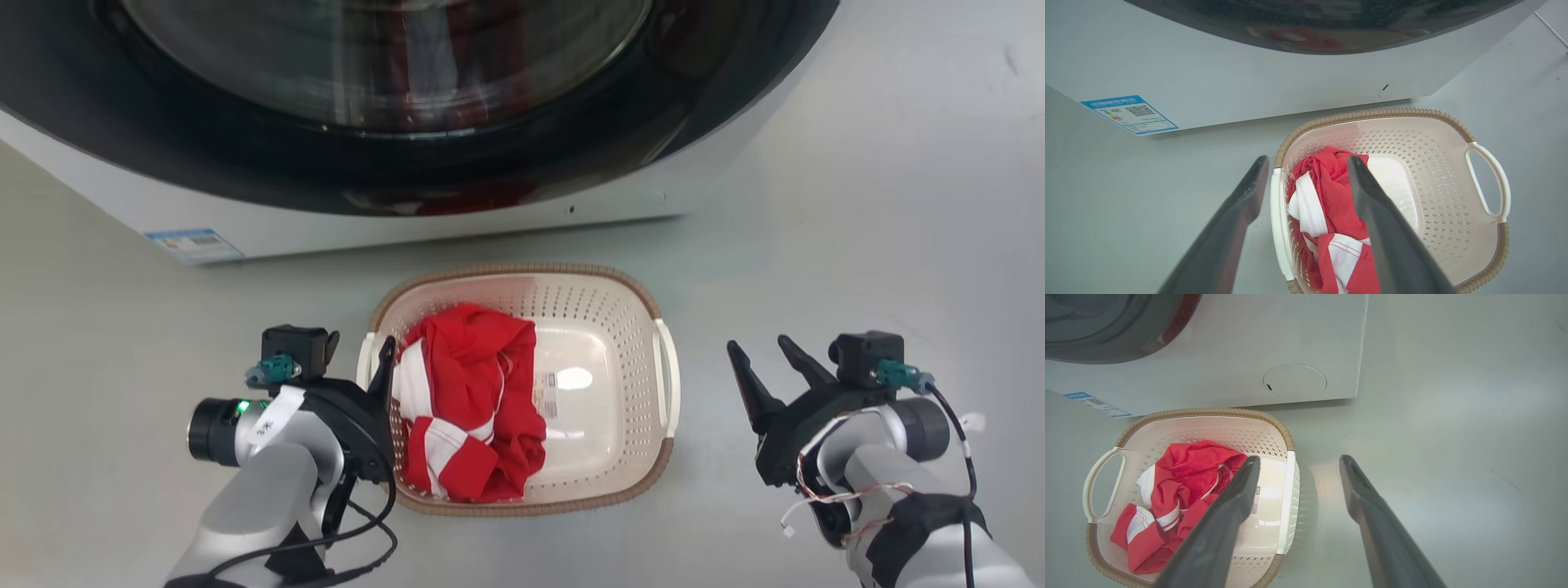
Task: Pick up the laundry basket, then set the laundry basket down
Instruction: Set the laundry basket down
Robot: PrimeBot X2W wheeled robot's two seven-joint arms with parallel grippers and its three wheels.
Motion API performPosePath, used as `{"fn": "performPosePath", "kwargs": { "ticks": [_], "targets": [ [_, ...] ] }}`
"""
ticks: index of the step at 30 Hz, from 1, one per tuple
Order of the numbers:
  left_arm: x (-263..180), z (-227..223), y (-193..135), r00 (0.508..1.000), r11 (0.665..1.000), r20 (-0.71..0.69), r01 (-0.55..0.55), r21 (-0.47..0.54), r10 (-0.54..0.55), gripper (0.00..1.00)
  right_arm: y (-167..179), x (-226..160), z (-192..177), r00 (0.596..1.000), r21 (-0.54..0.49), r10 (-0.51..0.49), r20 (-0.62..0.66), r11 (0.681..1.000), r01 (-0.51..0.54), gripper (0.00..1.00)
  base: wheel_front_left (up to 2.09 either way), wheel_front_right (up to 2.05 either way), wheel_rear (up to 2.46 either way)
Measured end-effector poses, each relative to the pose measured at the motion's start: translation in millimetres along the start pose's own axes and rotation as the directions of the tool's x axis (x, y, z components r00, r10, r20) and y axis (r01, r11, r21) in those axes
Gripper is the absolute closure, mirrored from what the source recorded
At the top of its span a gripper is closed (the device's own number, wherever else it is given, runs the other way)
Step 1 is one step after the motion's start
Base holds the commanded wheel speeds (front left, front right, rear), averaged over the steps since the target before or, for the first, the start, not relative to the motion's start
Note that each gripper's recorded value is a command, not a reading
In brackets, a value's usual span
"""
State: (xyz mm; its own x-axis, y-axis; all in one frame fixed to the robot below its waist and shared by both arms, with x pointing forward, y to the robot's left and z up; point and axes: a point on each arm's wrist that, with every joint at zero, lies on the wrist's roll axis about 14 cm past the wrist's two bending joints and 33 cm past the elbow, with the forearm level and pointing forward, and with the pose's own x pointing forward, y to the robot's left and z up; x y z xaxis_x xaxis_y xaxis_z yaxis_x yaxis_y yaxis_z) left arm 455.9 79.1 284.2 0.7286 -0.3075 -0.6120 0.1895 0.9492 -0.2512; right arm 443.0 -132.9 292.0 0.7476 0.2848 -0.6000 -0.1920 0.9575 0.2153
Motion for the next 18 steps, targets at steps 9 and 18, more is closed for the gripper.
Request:
{"fn": "performPosePath", "kwargs": {
  "ticks": [9,18],
  "targets": [
    [-33,34,-11,0.99,1.0,0.139,0.0,-0.025,0.003,0.0,1,-33,34,0.989,0.012,-0.049,0.137,0.999,0.048,0.0,0.0,0.0,0.0],
    [-76,69,-11,0.952,1.0,0.306,-0.026,-0.002,0.025,0.0,-1,-73,81,0.944,-0.025,-0.088,0.317,0.995,0.101,0.0,0.0,0.0,0.0]
  ]
}}
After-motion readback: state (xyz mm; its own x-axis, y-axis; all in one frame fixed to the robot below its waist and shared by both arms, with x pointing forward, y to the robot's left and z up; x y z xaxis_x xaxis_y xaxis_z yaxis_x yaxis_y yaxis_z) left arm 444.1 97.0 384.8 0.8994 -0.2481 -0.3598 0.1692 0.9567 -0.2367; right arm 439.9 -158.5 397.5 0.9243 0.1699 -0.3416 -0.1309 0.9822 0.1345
